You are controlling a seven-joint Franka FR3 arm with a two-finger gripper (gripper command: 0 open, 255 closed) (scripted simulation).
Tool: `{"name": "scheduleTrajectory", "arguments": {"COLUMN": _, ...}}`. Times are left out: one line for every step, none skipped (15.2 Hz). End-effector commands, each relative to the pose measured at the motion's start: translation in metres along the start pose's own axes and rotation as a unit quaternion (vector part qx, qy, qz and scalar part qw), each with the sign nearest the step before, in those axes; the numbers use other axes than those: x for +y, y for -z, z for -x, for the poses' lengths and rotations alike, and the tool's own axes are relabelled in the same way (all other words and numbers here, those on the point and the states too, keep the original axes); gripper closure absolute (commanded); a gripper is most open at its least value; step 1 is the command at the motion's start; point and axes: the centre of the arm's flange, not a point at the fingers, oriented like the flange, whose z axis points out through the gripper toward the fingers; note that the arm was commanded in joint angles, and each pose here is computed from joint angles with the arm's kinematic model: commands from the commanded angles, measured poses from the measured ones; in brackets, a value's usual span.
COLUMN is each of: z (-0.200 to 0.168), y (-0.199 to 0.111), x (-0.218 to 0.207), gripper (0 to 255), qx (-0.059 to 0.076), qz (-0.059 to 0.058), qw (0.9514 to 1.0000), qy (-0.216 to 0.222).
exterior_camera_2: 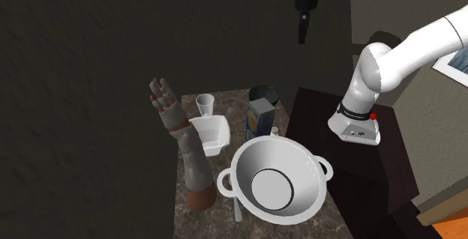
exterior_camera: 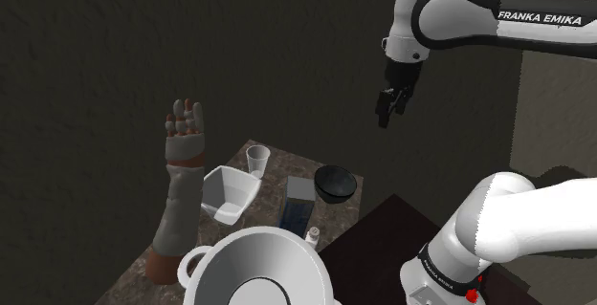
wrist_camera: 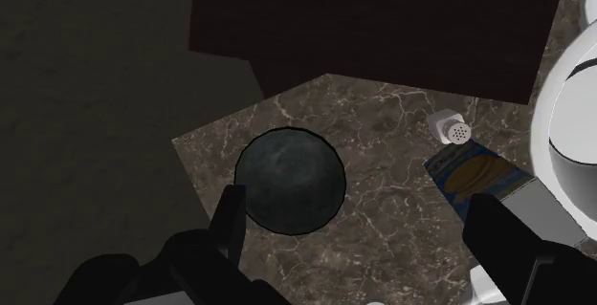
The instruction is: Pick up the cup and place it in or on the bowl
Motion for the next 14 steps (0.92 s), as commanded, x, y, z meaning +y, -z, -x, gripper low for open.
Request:
{"name": "scheduleTrajectory", "arguments": {"z": 0.0, "y": 0.0, "x": 0.0, "gripper": 0, "qx": 0.0, "qz": 0.0, "qw": 1.0, "qy": 0.0}}
{"name": "scheduleTrajectory", "arguments": {"z": -0.01, "y": -0.007, "x": -0.004, "gripper": 0, "qx": 0.002, "qz": 0.0, "qw": 1.0, "qy": 0.001}}
{"name": "scheduleTrajectory", "arguments": {"z": -0.02, "y": -0.014, "x": -0.008, "gripper": 0, "qx": 0.004, "qz": 0.001, "qw": 1.0, "qy": 0.002}}
{"name": "scheduleTrajectory", "arguments": {"z": -0.029, "y": -0.021, "x": -0.013, "gripper": 0, "qx": 0.006, "qz": 0.001, "qw": 1.0, "qy": 0.003}}
{"name": "scheduleTrajectory", "arguments": {"z": -0.039, "y": -0.028, "x": -0.017, "gripper": 0, "qx": 0.008, "qz": 0.001, "qw": 1.0, "qy": 0.004}}
{"name": "scheduleTrajectory", "arguments": {"z": -0.049, "y": -0.035, "x": -0.021, "gripper": 0, "qx": 0.01, "qz": 0.002, "qw": 0.9999, "qy": 0.005}}
{"name": "scheduleTrajectory", "arguments": {"z": -0.059, "y": -0.042, "x": -0.025, "gripper": 0, "qx": 0.012, "qz": 0.002, "qw": 0.9999, "qy": 0.007}}
{"name": "scheduleTrajectory", "arguments": {"z": -0.069, "y": -0.049, "x": -0.029, "gripper": 0, "qx": 0.014, "qz": 0.002, "qw": 0.9999, "qy": 0.008}}
{"name": "scheduleTrajectory", "arguments": {"z": -0.079, "y": -0.056, "x": -0.034, "gripper": 0, "qx": 0.016, "qz": 0.003, "qw": 0.9998, "qy": 0.009}}
{"name": "scheduleTrajectory", "arguments": {"z": -0.089, "y": -0.062, "x": -0.038, "gripper": 0, "qx": 0.018, "qz": 0.003, "qw": 0.9998, "qy": 0.01}}
{"name": "scheduleTrajectory", "arguments": {"z": -0.099, "y": -0.069, "x": -0.042, "gripper": 0, "qx": 0.02, "qz": 0.003, "qw": 0.9997, "qy": 0.011}}
{"name": "scheduleTrajectory", "arguments": {"z": -0.108, "y": -0.076, "x": -0.047, "gripper": 0, "qx": 0.022, "qz": 0.004, "qw": 0.9997, "qy": 0.012}}
{"name": "scheduleTrajectory", "arguments": {"z": -0.118, "y": -0.083, "x": -0.051, "gripper": 0, "qx": 0.023, "qz": 0.004, "qw": 0.9996, "qy": 0.013}}
{"name": "scheduleTrajectory", "arguments": {"z": -0.128, "y": -0.089, "x": -0.055, "gripper": 0, "qx": 0.025, "qz": 0.004, "qw": 0.9996, "qy": 0.014}}
